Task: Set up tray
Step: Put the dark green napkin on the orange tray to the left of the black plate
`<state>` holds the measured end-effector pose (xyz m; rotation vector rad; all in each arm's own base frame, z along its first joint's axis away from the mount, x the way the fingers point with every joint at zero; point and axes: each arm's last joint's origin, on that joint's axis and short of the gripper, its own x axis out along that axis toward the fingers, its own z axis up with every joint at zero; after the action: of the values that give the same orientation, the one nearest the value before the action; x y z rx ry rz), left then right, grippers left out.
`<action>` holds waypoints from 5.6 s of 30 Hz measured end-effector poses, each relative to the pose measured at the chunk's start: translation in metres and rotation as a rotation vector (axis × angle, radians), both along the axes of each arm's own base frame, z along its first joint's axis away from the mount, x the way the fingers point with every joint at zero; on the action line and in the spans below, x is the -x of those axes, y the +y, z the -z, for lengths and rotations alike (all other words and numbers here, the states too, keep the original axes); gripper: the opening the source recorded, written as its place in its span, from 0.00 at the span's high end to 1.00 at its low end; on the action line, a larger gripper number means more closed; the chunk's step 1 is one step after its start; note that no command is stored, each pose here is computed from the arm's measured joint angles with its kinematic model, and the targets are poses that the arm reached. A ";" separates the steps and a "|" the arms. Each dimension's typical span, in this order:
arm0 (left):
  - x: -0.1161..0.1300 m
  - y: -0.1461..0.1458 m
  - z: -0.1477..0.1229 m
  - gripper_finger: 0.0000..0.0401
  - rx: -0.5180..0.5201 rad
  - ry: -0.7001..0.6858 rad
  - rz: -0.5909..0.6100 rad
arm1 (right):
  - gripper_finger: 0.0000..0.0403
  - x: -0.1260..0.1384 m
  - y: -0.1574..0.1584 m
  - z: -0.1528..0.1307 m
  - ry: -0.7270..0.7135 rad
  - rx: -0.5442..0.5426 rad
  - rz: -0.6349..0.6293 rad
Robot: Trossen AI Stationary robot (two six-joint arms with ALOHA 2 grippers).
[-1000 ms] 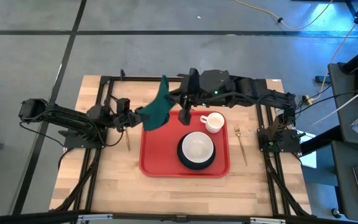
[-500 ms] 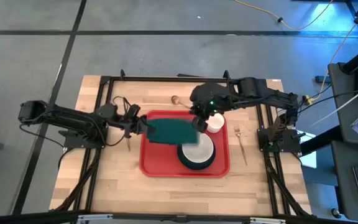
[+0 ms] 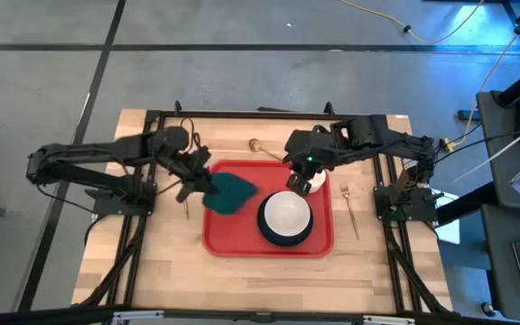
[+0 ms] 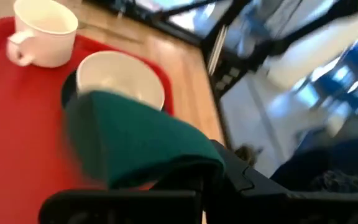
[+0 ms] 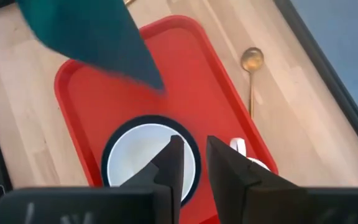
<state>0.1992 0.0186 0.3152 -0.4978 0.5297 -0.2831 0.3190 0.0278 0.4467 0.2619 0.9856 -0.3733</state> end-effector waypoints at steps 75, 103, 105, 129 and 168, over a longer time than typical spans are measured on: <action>-0.122 -0.062 0.007 0.99 -0.251 0.543 0.746 | 0.82 0.117 0.046 0.143 -0.616 -0.150 -0.088; -0.151 -0.052 0.067 0.99 -0.653 0.787 0.743 | 0.82 0.118 0.046 0.143 -0.615 -0.169 -0.070; -0.153 -0.049 0.072 0.99 -0.702 0.823 0.726 | 0.82 0.118 0.046 0.143 -0.614 -0.168 -0.070; -0.164 -0.037 0.088 0.97 -0.811 0.826 0.665 | 0.82 0.118 0.045 0.143 -0.614 -0.168 -0.069; -0.150 -0.010 0.126 0.64 -0.977 1.049 0.380 | 0.82 0.118 0.046 0.143 -0.616 -0.185 -0.054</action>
<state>0.3493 0.0082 0.1887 0.4812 1.6764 -0.0706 0.2014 0.0733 0.3040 0.4828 0.4172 -0.1334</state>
